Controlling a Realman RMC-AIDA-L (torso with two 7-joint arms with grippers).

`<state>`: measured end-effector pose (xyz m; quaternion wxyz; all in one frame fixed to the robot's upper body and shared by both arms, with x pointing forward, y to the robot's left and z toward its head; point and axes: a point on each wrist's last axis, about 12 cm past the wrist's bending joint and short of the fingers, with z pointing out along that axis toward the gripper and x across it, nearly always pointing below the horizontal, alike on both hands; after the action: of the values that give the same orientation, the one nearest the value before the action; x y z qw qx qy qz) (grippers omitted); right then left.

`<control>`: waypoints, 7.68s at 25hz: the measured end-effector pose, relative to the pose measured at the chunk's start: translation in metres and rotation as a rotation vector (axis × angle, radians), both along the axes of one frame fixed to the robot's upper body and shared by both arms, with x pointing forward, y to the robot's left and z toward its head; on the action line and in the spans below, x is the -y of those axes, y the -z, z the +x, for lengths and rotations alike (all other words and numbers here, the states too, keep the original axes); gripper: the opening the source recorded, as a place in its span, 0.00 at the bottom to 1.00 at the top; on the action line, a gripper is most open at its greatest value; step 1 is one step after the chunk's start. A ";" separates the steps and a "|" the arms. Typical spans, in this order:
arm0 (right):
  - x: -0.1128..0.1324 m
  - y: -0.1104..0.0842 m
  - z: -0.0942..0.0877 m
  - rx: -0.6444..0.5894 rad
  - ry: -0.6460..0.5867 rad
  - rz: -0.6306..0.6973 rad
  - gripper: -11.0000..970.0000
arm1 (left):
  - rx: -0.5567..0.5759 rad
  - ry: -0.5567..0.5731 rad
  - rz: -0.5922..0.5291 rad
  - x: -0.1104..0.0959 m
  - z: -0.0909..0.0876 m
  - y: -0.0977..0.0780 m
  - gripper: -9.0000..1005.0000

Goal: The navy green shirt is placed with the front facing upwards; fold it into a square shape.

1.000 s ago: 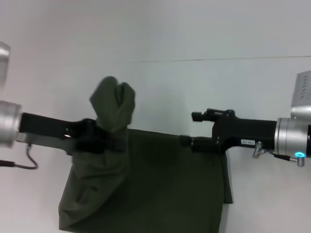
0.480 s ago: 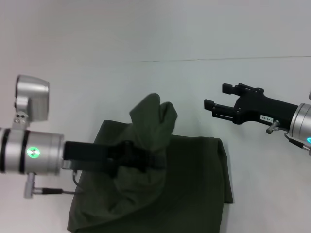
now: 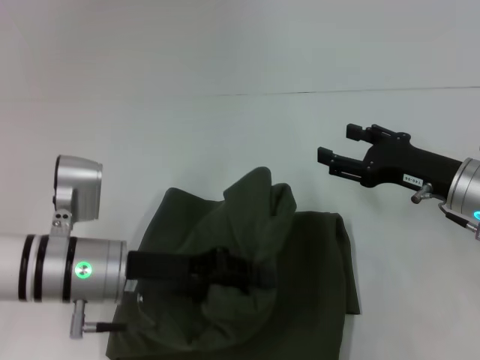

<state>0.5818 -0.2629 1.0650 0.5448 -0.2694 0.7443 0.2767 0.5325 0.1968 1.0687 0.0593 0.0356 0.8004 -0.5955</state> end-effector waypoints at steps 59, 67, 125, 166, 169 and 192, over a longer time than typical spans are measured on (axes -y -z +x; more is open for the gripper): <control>-0.166 -0.106 0.038 -0.665 -0.372 -0.651 0.86 | 0.747 -0.162 0.138 -0.105 -0.025 -0.006 0.88; -0.172 -0.106 0.038 -0.662 -0.374 -0.638 0.87 | 0.751 -0.161 0.166 -0.110 -0.023 -0.008 0.88; -0.147 -0.103 0.024 -0.782 -0.394 -0.786 0.86 | 0.823 0.117 0.247 -0.103 -0.027 -0.008 0.88; 0.029 -0.036 -0.042 -0.931 -0.126 0.257 0.86 | 0.279 -0.099 0.377 -0.112 0.039 -0.040 0.88; 0.037 -0.030 -0.049 -0.938 -0.105 0.258 0.87 | 0.259 -0.090 0.381 -0.098 0.049 -0.039 0.88; 0.043 -0.023 -0.061 -0.932 -0.138 0.239 0.86 | 0.259 -0.085 0.574 -0.055 0.071 -0.015 0.88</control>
<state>0.5205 -0.3062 1.0883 0.1610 -0.1013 0.8525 0.4869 0.6034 0.2519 1.0842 0.1730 0.0932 0.9223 -0.3327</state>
